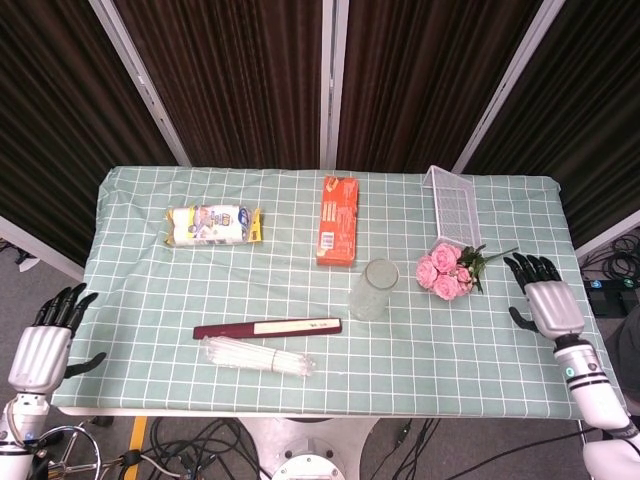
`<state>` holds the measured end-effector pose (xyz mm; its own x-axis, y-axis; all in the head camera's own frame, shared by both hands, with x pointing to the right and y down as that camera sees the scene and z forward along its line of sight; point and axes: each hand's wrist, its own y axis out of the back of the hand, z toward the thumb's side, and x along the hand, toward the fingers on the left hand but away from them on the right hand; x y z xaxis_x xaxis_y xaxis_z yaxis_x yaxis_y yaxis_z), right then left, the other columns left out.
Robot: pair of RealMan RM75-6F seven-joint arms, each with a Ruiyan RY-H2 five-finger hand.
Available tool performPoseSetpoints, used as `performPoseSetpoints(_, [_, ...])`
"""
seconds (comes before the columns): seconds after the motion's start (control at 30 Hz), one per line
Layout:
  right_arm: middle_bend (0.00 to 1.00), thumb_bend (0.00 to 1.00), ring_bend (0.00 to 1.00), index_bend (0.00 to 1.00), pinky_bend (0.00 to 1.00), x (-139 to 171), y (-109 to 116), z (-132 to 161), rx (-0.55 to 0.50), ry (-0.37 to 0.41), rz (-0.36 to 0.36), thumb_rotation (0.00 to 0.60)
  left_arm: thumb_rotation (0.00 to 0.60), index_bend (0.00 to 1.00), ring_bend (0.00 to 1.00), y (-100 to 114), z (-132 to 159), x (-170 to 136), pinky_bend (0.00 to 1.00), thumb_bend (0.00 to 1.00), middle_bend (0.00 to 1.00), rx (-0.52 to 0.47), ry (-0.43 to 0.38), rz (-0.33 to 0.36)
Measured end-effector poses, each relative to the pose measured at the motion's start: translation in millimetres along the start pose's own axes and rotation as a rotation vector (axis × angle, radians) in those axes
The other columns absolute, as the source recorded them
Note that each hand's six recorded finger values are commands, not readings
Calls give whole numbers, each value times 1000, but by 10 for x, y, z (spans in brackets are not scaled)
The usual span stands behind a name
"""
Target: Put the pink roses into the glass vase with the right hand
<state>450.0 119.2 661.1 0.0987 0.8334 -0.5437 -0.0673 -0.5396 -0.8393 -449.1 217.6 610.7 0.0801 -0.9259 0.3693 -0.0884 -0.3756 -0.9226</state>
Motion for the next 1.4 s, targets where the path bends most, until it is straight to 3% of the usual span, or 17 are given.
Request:
performPoseSetpoints(0.37, [60,277,0,0,0,-392,-231,197,29,25,40,600,600,104,22,40,-38,4,148,100,50,8,-1,11])
performPoseSetpoints(1.2, [80,282,0,0,0,-650,-490,576,98,50,35,600,600,104,22,58,-171,-23,147,99,50,-43,23,9])
performPoseSetpoints(1.4, [116,305,0,0,85,-705,-525,657,113,52,25,600,600,104,22,34,-218,-45,147,99,50,-46,28,-3])
